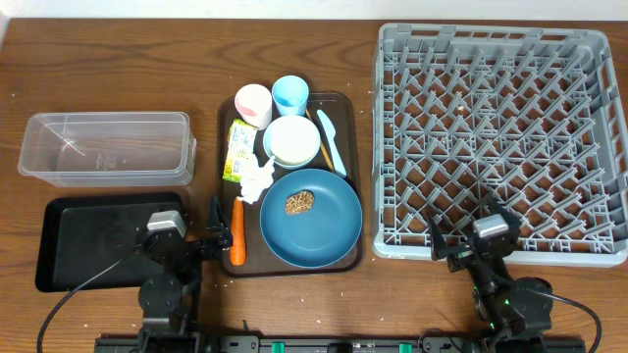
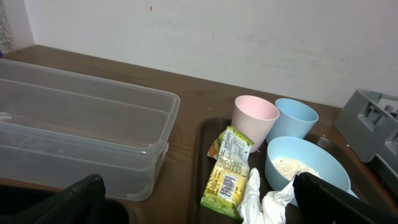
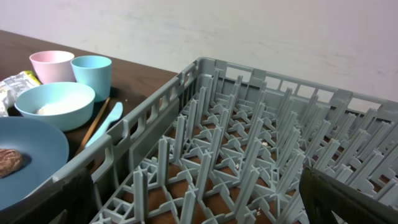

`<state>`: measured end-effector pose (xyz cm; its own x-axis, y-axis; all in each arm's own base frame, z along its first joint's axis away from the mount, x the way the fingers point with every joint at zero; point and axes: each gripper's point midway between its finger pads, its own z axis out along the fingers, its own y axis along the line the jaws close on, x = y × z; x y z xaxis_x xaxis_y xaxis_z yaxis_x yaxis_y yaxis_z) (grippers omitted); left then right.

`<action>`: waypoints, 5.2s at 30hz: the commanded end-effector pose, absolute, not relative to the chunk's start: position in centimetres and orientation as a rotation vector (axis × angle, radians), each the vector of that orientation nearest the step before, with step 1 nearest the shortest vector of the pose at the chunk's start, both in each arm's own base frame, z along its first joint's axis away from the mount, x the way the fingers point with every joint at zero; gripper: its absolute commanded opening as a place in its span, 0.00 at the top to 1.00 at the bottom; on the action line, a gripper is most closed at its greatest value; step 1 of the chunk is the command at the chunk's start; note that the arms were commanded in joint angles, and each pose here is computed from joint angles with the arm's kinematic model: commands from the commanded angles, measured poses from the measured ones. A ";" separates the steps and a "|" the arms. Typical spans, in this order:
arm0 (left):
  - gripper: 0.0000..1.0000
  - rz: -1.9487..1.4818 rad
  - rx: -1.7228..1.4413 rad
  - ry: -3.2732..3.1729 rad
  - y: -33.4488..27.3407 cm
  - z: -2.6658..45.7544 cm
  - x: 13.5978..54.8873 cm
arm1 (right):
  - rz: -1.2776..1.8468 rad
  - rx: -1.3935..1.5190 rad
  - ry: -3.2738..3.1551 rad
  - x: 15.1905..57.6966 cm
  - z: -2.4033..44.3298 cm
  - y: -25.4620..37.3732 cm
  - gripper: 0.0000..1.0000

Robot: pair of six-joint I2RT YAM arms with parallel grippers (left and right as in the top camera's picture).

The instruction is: Sort waste into correct bins and load items into the dishwasher rack

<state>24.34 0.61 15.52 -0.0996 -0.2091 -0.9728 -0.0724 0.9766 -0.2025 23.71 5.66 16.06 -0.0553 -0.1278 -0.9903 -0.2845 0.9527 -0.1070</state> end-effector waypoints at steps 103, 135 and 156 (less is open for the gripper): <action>0.02 -0.029 -0.166 2.535 -7.5 20.1 42.0 | 0.333 -0.118 2.558 39.7 22.2 12.7 0.09; 0.55 -0.157 -0.375 2.675 -4.6 7.5 48.9 | 0.336 -0.179 2.628 37.7 21.3 14.2 0.21; 0.94 -0.154 -0.379 2.685 -4.5 6.7 48.7 | 0.334 -0.179 2.635 37.6 21.2 14.1 0.20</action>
<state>48.59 -4.60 7.02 -0.8709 -0.2918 -0.3954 -0.2425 0.9550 -0.1705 37.57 13.50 20.41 -0.8882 -0.0590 -0.4556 -0.1679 0.9648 0.2022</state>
